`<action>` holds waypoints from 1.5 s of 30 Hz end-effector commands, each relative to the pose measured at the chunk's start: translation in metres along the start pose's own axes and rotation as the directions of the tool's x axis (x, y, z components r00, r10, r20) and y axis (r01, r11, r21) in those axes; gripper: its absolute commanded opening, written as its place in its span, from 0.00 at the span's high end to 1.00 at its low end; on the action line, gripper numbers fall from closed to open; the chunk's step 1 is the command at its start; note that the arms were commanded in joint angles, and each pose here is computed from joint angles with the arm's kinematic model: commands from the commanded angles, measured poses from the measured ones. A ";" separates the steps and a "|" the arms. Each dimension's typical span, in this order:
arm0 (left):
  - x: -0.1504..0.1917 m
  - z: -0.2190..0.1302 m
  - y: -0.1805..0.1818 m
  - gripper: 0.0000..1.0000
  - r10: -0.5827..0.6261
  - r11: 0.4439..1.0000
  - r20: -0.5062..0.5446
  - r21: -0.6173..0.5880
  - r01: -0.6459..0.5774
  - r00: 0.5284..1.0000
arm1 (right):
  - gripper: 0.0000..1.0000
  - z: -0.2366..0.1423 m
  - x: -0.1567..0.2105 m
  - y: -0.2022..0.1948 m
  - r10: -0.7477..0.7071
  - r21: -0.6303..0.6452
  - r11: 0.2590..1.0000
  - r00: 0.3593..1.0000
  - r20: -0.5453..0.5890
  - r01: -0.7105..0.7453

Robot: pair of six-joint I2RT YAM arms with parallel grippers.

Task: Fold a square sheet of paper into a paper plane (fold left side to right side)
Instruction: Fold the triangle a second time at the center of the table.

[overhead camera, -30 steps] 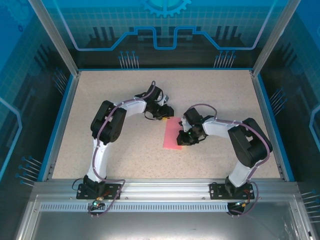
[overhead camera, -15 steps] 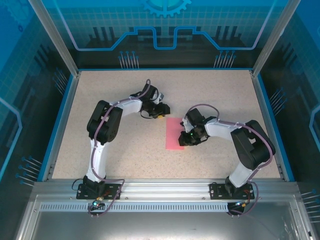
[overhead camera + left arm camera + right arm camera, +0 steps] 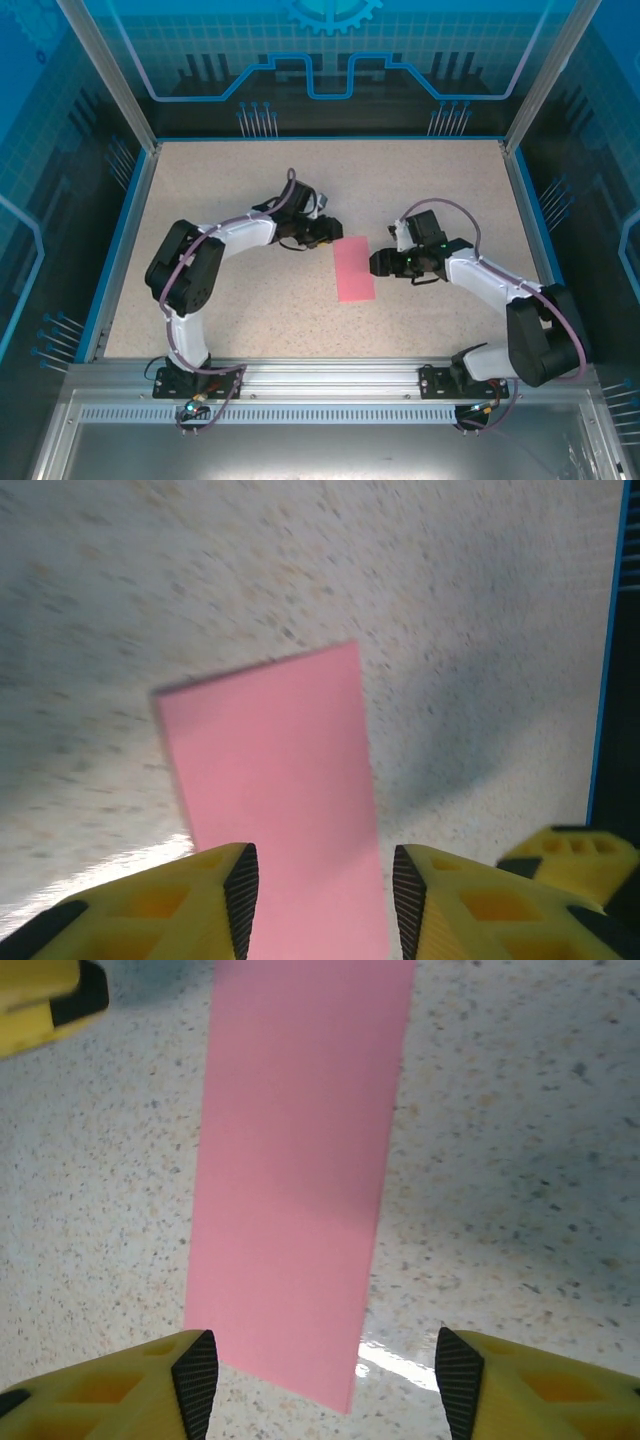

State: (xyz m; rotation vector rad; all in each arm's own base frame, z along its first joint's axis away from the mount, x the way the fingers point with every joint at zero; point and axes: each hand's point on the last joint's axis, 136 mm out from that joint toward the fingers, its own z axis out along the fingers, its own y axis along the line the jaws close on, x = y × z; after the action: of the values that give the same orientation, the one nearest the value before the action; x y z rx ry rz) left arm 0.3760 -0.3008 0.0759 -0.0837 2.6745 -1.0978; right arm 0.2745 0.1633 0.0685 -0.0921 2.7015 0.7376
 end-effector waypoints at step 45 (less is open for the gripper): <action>0.102 0.033 0.033 0.60 -0.049 0.991 -0.230 -0.135 0.018 0.972 | 0.47 0.019 0.022 0.006 0.134 -0.114 0.980 0.964 -0.229 -0.163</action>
State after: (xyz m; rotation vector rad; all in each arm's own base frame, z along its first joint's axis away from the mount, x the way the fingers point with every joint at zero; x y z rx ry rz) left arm 0.2995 -0.3193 0.0264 -0.0465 2.9007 -1.0471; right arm 0.2634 0.1741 0.0483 -0.0231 2.8444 0.9503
